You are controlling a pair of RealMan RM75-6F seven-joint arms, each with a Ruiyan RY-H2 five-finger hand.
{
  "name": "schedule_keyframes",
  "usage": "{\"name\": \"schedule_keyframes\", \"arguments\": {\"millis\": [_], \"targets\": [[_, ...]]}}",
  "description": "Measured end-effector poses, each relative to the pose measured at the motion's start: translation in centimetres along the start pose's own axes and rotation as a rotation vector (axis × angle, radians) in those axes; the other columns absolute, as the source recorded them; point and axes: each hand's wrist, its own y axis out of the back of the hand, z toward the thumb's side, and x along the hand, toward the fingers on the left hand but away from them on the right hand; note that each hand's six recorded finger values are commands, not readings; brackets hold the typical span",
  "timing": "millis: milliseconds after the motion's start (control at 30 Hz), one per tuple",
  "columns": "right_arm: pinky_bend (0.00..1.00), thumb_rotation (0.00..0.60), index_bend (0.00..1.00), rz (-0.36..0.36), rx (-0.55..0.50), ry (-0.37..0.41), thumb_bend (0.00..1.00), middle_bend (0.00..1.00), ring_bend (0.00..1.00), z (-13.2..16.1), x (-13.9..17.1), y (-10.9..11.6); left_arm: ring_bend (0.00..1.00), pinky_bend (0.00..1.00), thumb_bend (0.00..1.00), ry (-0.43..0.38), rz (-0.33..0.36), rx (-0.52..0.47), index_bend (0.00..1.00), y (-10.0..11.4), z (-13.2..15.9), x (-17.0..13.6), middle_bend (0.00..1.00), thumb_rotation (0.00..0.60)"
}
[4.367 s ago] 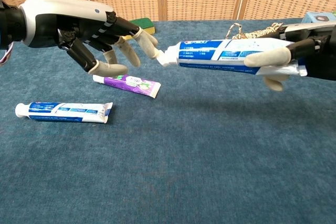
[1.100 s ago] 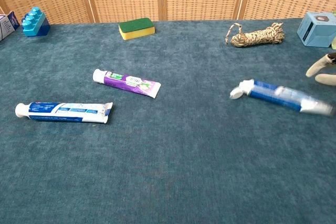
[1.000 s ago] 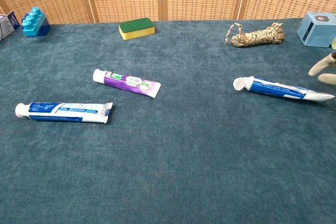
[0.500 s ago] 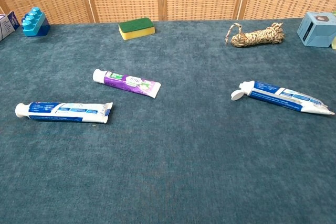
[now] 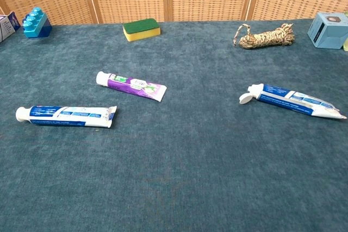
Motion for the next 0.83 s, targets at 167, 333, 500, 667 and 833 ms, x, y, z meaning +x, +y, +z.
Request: {"name": "schedule_keyframes", "arguments": {"millis": [167, 333, 500, 667, 833], "targets": [[0.19, 0.6, 0.36, -0.019, 0.027, -0.001, 0.28, 0.3, 0.15, 0.3, 1.6, 0.6, 0.1, 0.14, 0.41, 0.011, 0.042, 0.078, 0.25, -0.1, -0.1, -0.8, 0.16, 0.6], [0.19, 0.6, 0.36, -0.02, 0.021, -0.002, 0.28, 0.3, 0.15, 0.1, 2.7, 0.6, 0.08, 0.11, 0.41, 0.004, 0.076, 0.138, 0.25, -0.2, 0.5, -1.5, 0.16, 0.6], [0.19, 0.6, 0.37, -0.013, 0.008, -0.007, 0.28, 0.3, 0.16, -0.2, 2.9, 0.1, 0.08, 0.1, 0.41, -0.005, 0.092, 0.162, 0.25, -0.1, 1.2, -1.8, 0.17, 0.6], [0.19, 0.6, 0.37, -0.007, -0.001, -0.004, 0.27, 0.3, 0.16, 0.0, 2.8, -0.2, 0.08, 0.09, 0.41, -0.015, 0.084, 0.172, 0.25, -0.4, 1.9, -1.7, 0.16, 0.6], [0.19, 0.6, 0.37, 0.005, -0.011, -0.008, 0.28, 0.3, 0.16, 0.1, 2.8, -0.5, 0.09, 0.1, 0.41, -0.029, 0.067, 0.173, 0.25, -0.7, 2.5, -1.3, 0.17, 0.6]]}}
